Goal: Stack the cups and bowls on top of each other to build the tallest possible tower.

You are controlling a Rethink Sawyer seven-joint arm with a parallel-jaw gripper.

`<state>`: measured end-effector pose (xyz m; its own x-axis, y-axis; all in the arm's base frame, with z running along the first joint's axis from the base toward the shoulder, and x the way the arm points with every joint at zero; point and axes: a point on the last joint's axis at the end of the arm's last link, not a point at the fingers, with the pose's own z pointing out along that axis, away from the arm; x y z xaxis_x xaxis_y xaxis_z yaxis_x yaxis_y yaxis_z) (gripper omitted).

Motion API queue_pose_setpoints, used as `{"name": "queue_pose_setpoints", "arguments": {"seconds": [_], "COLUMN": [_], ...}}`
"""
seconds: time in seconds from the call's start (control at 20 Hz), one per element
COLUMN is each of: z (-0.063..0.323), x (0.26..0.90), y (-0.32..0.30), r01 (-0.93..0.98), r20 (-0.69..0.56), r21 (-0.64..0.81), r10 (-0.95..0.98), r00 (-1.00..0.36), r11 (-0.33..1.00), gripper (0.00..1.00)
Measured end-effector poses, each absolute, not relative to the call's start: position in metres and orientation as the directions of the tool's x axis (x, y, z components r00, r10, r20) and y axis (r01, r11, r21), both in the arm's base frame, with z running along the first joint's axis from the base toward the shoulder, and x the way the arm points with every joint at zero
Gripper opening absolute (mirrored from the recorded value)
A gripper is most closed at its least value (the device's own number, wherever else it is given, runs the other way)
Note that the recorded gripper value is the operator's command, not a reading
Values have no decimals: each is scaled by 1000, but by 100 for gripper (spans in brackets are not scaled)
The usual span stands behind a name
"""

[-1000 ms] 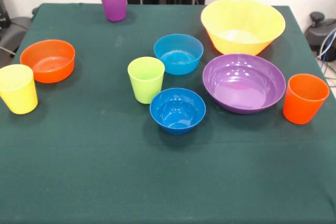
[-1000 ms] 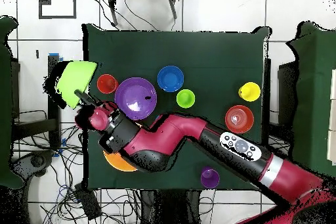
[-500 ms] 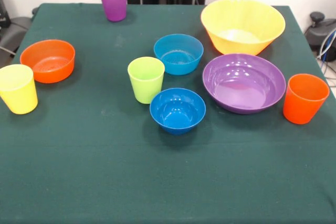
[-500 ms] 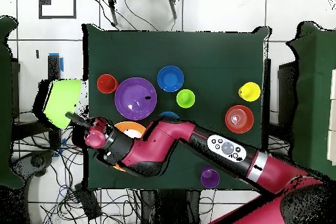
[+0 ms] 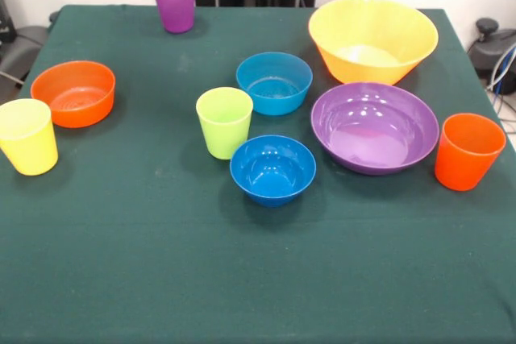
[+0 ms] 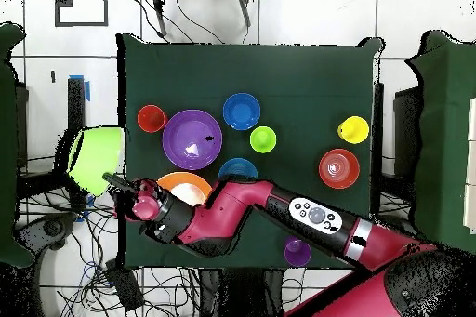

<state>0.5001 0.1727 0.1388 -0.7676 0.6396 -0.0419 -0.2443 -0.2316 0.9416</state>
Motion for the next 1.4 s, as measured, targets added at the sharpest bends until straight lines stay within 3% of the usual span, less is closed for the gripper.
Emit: {"name": "queue_pose_setpoints", "arguments": {"seconds": [0.7, 1.4], "z": [106, 85], "x": [501, 505], "y": [145, 126], "r01": [-238, -301], "r20": [7, -56], "r21": [941, 932], "r10": [716, 741], "r00": [-698, -669], "r11": [-241, -201], "gripper": [0, 0]}}
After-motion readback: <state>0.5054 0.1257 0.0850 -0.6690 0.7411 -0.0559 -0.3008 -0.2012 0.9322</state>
